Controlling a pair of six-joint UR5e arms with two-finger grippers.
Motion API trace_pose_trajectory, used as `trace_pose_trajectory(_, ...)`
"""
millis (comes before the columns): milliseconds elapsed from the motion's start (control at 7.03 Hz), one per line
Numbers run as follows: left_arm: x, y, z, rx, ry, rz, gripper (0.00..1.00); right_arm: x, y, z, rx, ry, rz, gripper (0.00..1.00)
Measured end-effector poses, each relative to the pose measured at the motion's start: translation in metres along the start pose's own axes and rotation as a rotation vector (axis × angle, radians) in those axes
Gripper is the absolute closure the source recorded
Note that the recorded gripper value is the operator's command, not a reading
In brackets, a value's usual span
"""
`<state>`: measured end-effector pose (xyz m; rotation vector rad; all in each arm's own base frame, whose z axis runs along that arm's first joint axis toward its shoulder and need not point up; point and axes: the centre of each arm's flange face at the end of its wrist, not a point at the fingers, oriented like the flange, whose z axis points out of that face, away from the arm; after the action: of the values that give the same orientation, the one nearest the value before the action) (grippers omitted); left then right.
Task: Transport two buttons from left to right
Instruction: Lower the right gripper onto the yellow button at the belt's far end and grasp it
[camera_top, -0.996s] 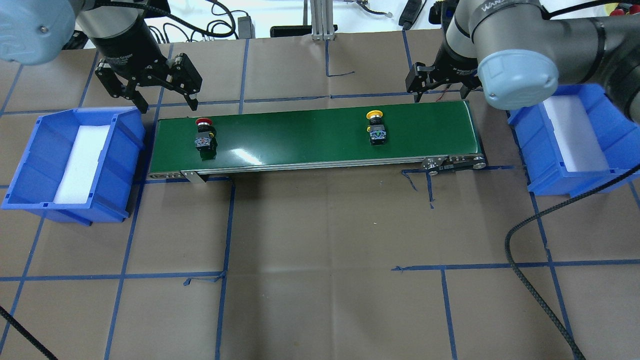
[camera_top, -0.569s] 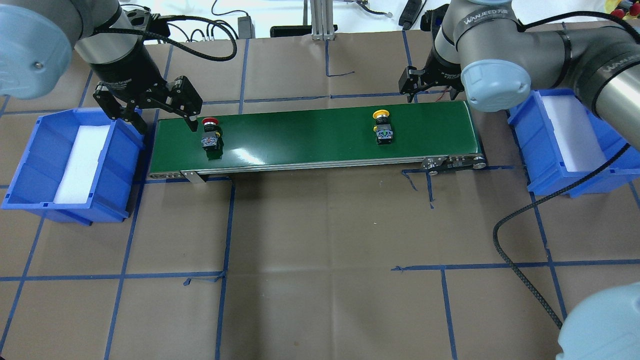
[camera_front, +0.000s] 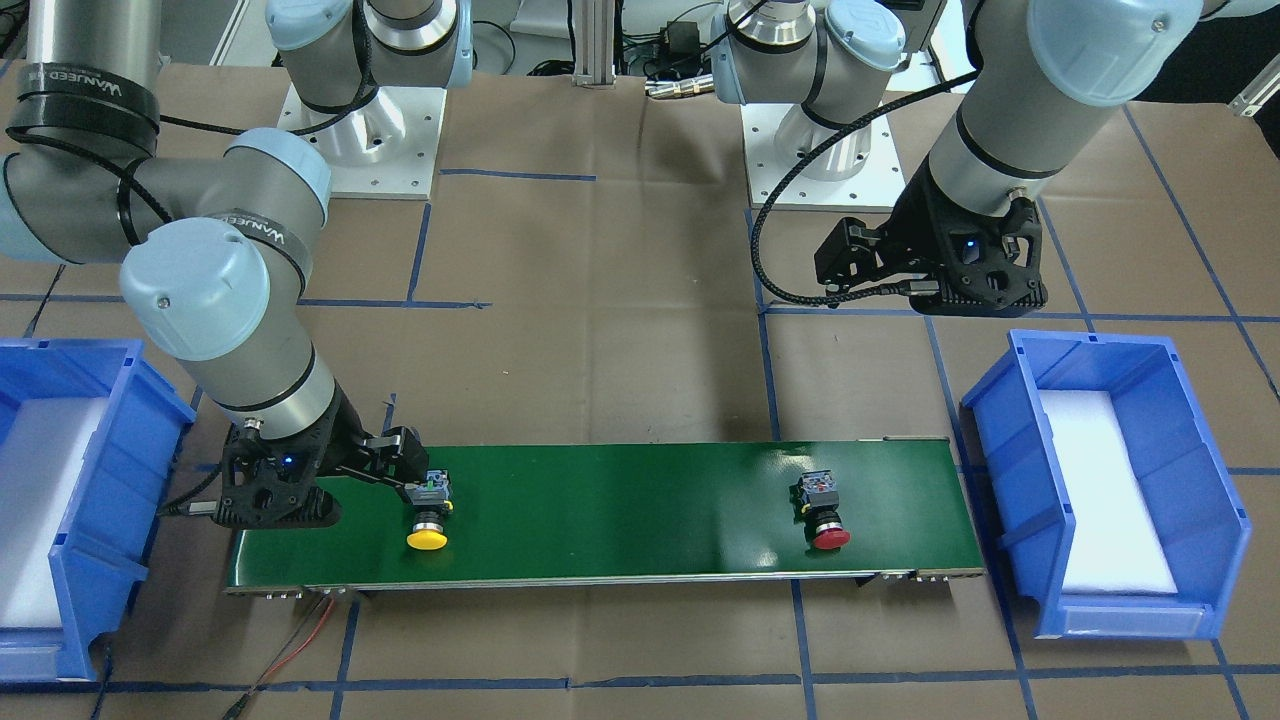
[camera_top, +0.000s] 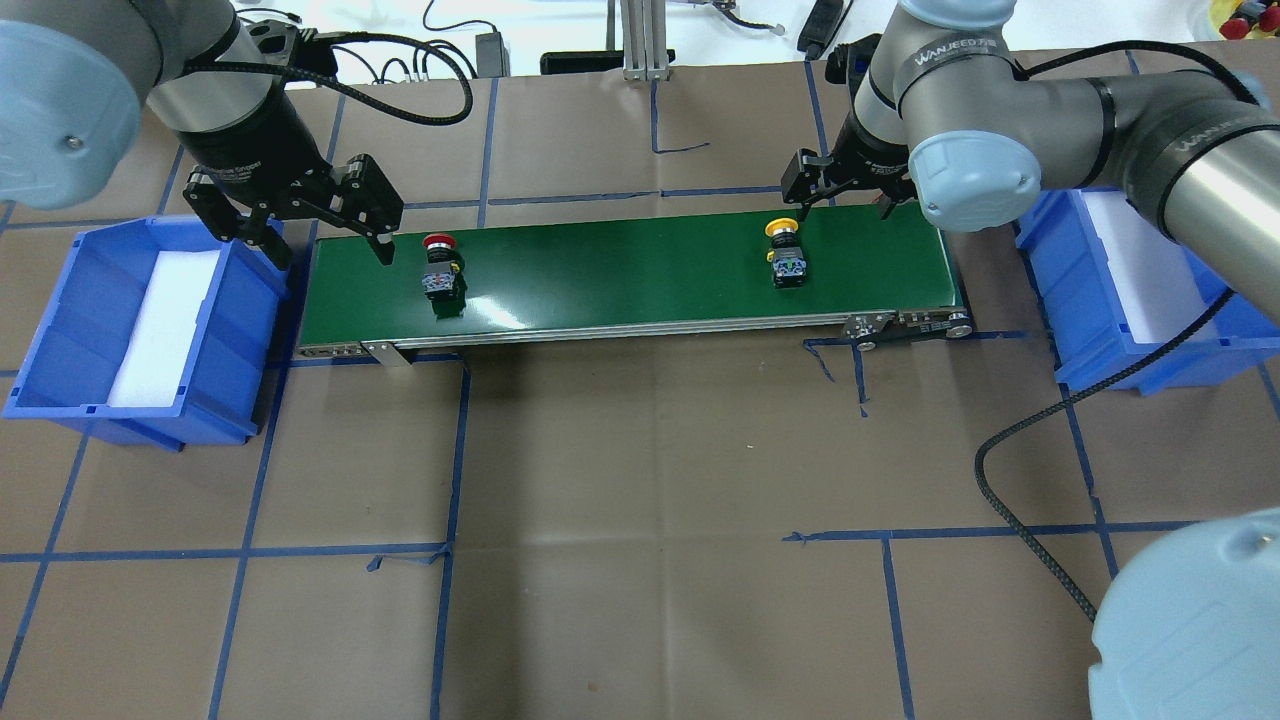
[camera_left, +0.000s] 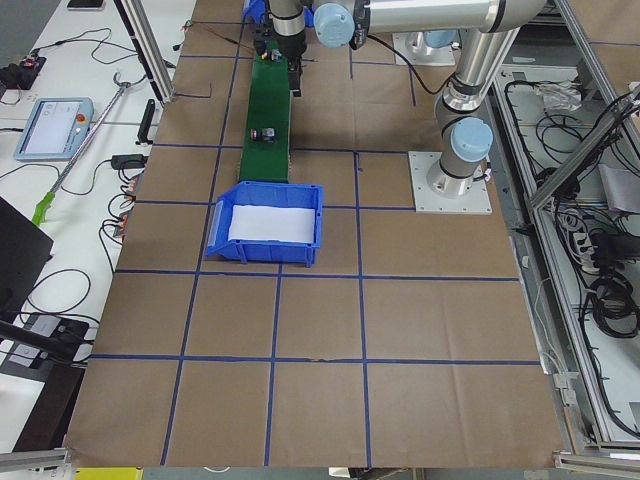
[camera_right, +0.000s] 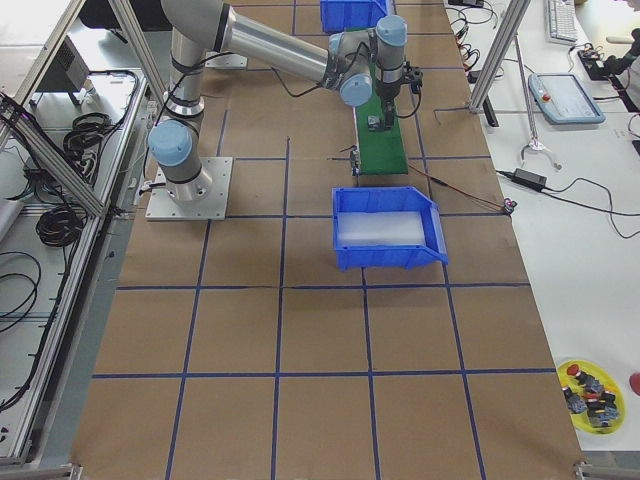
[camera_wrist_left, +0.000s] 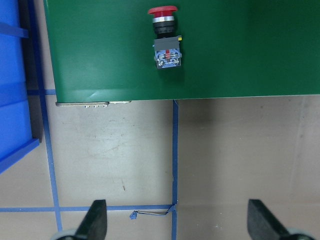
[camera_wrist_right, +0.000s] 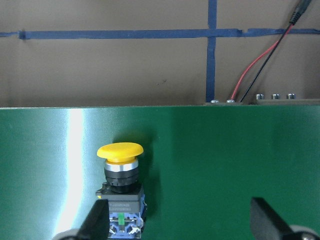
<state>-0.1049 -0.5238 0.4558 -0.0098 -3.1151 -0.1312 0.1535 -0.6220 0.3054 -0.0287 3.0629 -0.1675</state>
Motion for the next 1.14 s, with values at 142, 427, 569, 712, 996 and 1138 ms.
trace_pose_trajectory(142,0.0,0.0,-0.003,0.004,-0.002,0.0,0.0,-0.002,-0.001,0.007,-0.011,-0.019,0.001,0.0)
trace_pose_trajectory(427,-0.001,-0.001,-0.003,0.004,-0.003,0.001,0.0,-0.003,0.0,0.018,-0.03,-0.032,0.007,0.0)
trace_pose_trajectory(569,-0.001,-0.001,-0.003,0.004,-0.003,0.0,0.0,-0.002,0.0,0.024,-0.041,-0.031,0.009,0.0)
trace_pose_trajectory(712,-0.001,-0.001,-0.003,0.005,-0.003,0.0,0.0,-0.001,0.0,0.034,-0.057,-0.026,0.01,0.0)
trace_pose_trajectory(996,-0.002,-0.001,-0.004,0.006,-0.004,0.0,0.0,0.002,-0.001,0.056,-0.092,-0.016,0.011,0.79)
trace_pose_trajectory(1138,-0.002,-0.001,-0.004,0.006,-0.004,0.0,0.0,0.003,-0.001,0.061,-0.1,-0.012,0.012,0.94)
